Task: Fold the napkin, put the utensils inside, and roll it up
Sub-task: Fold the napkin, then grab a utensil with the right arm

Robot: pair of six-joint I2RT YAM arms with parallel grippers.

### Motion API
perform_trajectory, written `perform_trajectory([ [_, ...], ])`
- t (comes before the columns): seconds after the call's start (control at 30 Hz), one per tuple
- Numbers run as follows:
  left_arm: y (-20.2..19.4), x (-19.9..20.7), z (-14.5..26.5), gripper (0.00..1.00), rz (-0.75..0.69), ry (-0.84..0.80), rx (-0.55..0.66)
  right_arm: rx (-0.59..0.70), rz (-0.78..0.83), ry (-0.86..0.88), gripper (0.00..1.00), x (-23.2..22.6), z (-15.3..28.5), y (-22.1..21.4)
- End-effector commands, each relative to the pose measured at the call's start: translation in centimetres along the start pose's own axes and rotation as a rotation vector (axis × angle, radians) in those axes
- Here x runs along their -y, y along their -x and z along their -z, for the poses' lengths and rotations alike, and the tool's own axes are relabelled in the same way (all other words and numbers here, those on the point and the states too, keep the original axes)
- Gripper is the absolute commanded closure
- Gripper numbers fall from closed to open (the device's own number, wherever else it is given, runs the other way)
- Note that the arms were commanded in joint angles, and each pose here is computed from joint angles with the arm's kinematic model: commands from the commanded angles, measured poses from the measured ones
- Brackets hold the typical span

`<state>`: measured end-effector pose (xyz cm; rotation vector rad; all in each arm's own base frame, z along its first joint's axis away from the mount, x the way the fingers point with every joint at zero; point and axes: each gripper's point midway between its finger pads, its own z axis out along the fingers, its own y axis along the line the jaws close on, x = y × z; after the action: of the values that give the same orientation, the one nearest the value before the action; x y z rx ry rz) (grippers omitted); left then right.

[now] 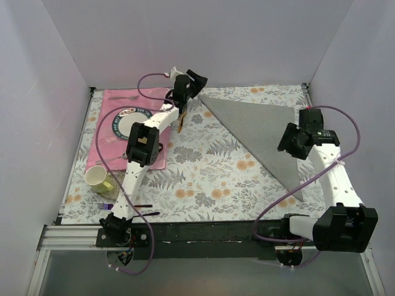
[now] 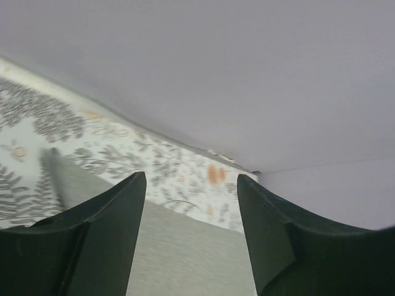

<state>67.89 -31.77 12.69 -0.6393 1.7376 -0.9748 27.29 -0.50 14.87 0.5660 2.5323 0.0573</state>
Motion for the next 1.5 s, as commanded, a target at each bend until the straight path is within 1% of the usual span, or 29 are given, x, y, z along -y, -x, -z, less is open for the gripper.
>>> perform_trajectory([
  [0.0,10.6,19.2,9.8,0.37,-0.047,-0.246,0.075,0.012,0.123,0.164,0.36,-6.0,0.6,0.4],
  [0.03,10.7,18.7,11.1,0.34,-0.061,-0.179,0.047,0.004,0.130,0.188,0.36,-7.0,0.2,0.4],
  [0.1,12.4,20.2,15.6,0.31,-0.106,-0.149,0.052,0.025,0.159,0.262,0.36,-10.4,0.2,0.6],
  [0.13,12.5,19.7,17.0,0.27,-0.124,-0.118,0.042,0.020,0.172,0.282,0.36,-11.9,-0.4,0.9],
  [0.17,12.6,19.3,20.2,0.25,-0.145,-0.095,0.030,0.033,0.205,0.330,0.36,-14.2,-0.2,0.9],
  [0.23,12.1,17.5,23.0,0.24,-0.162,-0.030,-0.015,0.031,0.248,0.369,0.35,-18.2,-0.5,1.3],
  [0.27,12.2,17.1,25.5,0.24,-0.185,-0.007,-0.033,0.036,0.260,0.370,0.35,-19.3,-0.7,1.6],
  [0.3,11.4,15.5,26.9,0.24,-0.209,0.049,-0.075,-0.007,0.275,0.348,0.34,-20.3,-2.4,1.0],
  [0.33,11.0,15.0,28.4,0.24,-0.230,0.063,-0.102,0.029,0.299,0.393,0.34,-23.1,-1.2,2.1],
  [0.37,10.5,14.3,29.6,0.23,-0.245,0.078,-0.130,0.033,0.316,0.390,0.34,-24.1,-1.6,2.2],
  [0.4,10.0,13.2,32.1,0.23,-0.268,0.104,-0.167,-0.003,0.342,0.368,0.34,-25.2,-3.4,1.4],
  [0.43,9.8,12.8,33.2,0.22,-0.272,0.117,-0.183,-0.012,0.379,0.371,0.34,-26.3,-3.9,0.8],
  [0.47,9.4,12.3,34.1,0.21,-0.278,0.124,-0.203,0.011,0.381,0.392,0.34,-28.0,-3.4,1.9],
  [0.5,8.1,11.3,35.4,0.20,-0.286,0.130,-0.264,-0.044,0.398,0.358,0.34,-28.1,-5.4,0.7],
  [0.53,7.5,10.5,35.6,0.18,-0.297,0.151,-0.294,-0.058,0.397,0.359,0.34,-28.7,-5.8,0.5],
  [0.57,6.9,9.2,35.6,0.12,-0.307,0.194,-0.323,-0.052,0.390,0.377,0.34,-29.6,-5.4,1.3],
  [0.63,5.1,5.5,35.0,0.12,-0.350,0.297,-0.408,-0.087,0.390,0.373,0.34,-29.9,-6.1,0.7],
  [0.7,4.3,3.8,33.9,0.11,-0.373,0.343,-0.430,-0.094,0.400,0.375,0.34,-29.9,-5.7,0.8],
  [0.73,3.4,2.5,32.6,0.14,-0.416,0.363,-0.460,-0.117,0.408,0.351,0.34,-29.1,-5.3,0.4],
  [0.83,3.0,0.3,29.5,0.25,-0.508,0.440,-0.456,-0.141,0.446,0.343,0.34,-27.2,-3.9,-0.1],
  [0.93,2.6,-1.7,27.2,0.34,-0.559,0.499,-0.472,-0.192,0.446,0.292,0.34,-22.7,-2.8,-1.5],
  [0.97,2.0,-2.9,25.7,0.33,-0.580,0.525,-0.490,-0.190,0.434,0.299,0.34,-21.8,-2.4,-1.6],
  [1.0,2.0,-3.8,25.3,0.33,-0.600,0.556,-0.498,-0.165,0.418,0.351,0.35,-21.3,-0.4,-1.2],
  [1.03,1.8,-4.4,24.6,0.34,-0.612,0.573,-0.504,-0.207,0.402,0.330,0.35,-19.2,-1.3,-2.6],
  [1.07,1.3,-5.0,23.5,0.34,-0.631,0.579,-0.514,-0.201,0.392,0.348,0.35,-18.6,-0.8,-2.8],
  [1.1,1.1,-5.3,22.7,0.36,-0.636,0.574,-0.513,-0.174,0.381,0.363,0.35,-17.7,0.4,-2.6],
  [1.13,1.0,-5.5,22.1,0.41,-0.644,0.574,-0.510,-0.197,0.370,0.349,0.35,-16.3,0.0,-3.4],
  [1.27,0.5,-6.5,19.7,0.48,-0.671,0.566,-0.500,-0.212,0.371,0.347,0.36,-14.0,0.6,-4.9],
  [1.47,-0.1,-8.6,17.3,0.51,-0.751,0.598,-0.507,-0.215,0.372,0.349,0.36,-12.5,1.0,-5.5],
])
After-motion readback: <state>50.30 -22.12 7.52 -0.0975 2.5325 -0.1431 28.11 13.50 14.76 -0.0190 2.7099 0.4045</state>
